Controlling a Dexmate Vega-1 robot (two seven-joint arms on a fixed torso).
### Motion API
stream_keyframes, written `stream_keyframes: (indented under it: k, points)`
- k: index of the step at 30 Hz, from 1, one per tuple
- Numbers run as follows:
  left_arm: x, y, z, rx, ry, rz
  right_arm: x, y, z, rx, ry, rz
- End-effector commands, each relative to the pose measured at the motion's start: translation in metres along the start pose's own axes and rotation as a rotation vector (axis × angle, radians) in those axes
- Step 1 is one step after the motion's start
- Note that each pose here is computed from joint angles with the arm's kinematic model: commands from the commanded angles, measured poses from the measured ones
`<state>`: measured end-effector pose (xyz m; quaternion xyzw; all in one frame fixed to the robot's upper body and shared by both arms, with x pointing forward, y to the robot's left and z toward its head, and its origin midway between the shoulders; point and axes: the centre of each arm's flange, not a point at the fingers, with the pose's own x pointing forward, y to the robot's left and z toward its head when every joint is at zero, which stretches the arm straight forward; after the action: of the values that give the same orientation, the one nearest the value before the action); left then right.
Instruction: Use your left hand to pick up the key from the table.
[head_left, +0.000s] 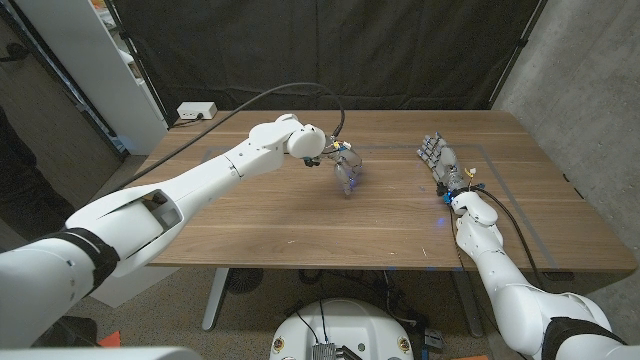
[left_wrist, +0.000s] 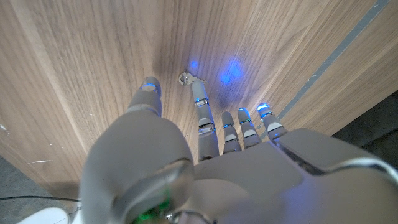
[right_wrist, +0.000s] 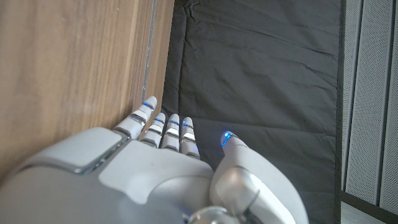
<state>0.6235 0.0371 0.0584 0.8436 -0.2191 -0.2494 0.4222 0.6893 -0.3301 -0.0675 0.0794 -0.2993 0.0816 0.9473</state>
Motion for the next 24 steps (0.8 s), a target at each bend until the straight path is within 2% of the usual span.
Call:
stream_keyframes:
  k: [1, 24]
  points:
    - [0.004, -0.004, 0.0012, 0.027, 0.0, -0.006, 0.0005, -0.0016, -0.0002, 0.001, -0.002, -0.007]
    - [0.0103, -0.0077, 0.0025, 0.067, 0.007, 0.025, 0.002, -0.005, 0.0006, -0.003, -0.008, -0.015]
